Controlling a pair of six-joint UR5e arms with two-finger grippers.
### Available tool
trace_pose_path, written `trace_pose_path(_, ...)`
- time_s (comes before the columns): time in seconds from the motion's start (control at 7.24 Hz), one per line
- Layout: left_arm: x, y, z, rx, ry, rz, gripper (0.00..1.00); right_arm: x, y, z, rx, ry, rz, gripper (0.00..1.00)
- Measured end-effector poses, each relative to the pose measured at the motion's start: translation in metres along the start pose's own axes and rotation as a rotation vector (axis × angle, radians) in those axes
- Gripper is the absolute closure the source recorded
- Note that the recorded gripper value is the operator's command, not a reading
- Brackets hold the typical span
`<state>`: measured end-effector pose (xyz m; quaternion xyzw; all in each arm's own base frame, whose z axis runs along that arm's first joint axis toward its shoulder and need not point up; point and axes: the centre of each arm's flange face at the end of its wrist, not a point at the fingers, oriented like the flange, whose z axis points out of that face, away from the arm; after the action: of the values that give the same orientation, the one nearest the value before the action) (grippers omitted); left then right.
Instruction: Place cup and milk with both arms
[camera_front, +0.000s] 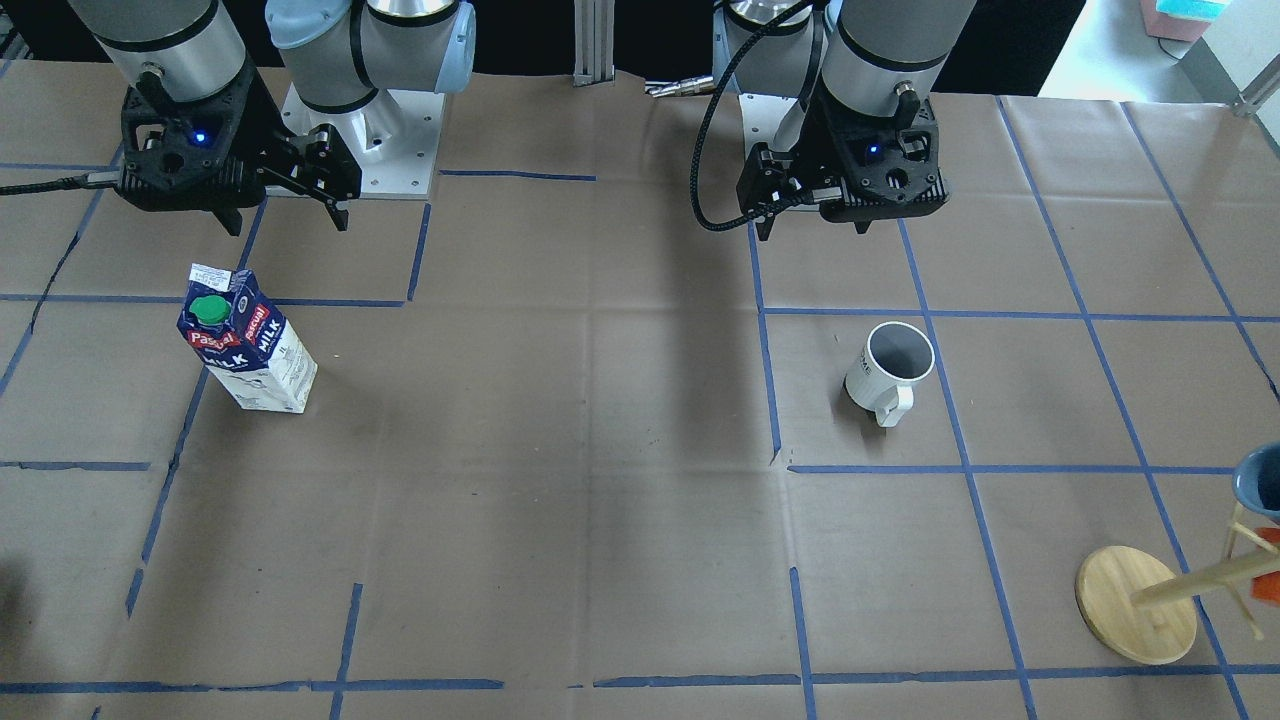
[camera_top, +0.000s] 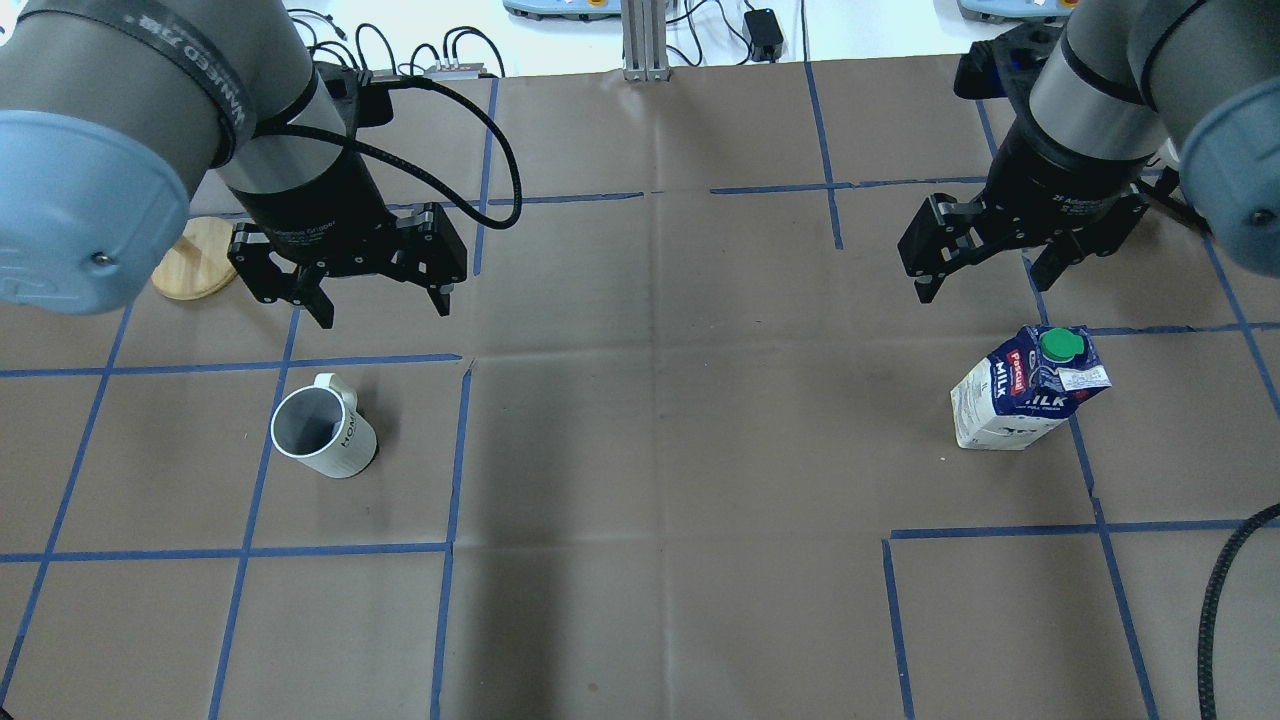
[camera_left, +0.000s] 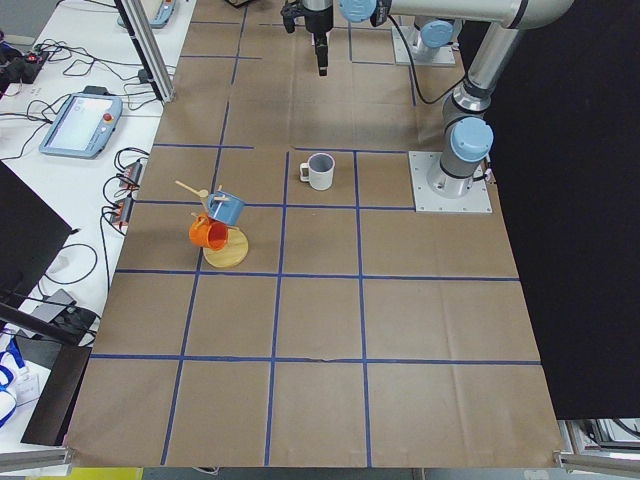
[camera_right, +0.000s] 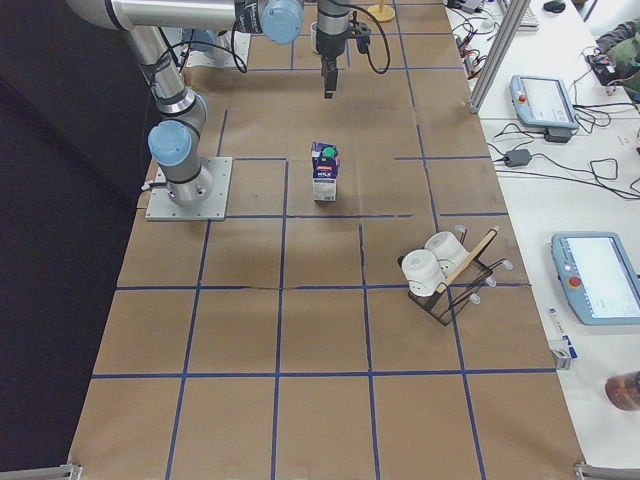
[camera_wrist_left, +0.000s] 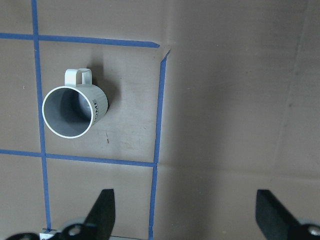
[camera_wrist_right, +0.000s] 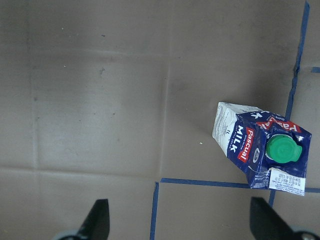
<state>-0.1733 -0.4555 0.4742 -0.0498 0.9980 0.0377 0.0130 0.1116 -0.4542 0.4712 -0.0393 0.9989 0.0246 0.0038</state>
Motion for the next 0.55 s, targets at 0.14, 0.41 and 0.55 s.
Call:
trace_pose_path(0.14,0.0008,0.0004,-0.0002,-0.002,0.007,-0.008,0.01,0.0000,0.0002,0.0003,0.000,0.000,0.000,0.00)
trace_pose_path(0.41,0.0022,0.0008,0.0010,-0.007,0.019,-0.018,0.01,0.0000,0.0003,0.0003,0.001,0.000,0.000,0.00)
trace_pose_path(0.55,0.0027,-0.0001,0.0026,-0.011,0.021,-0.020,0.01,0.0000,0.0003,0.0002,0.001,0.000,0.000,0.00)
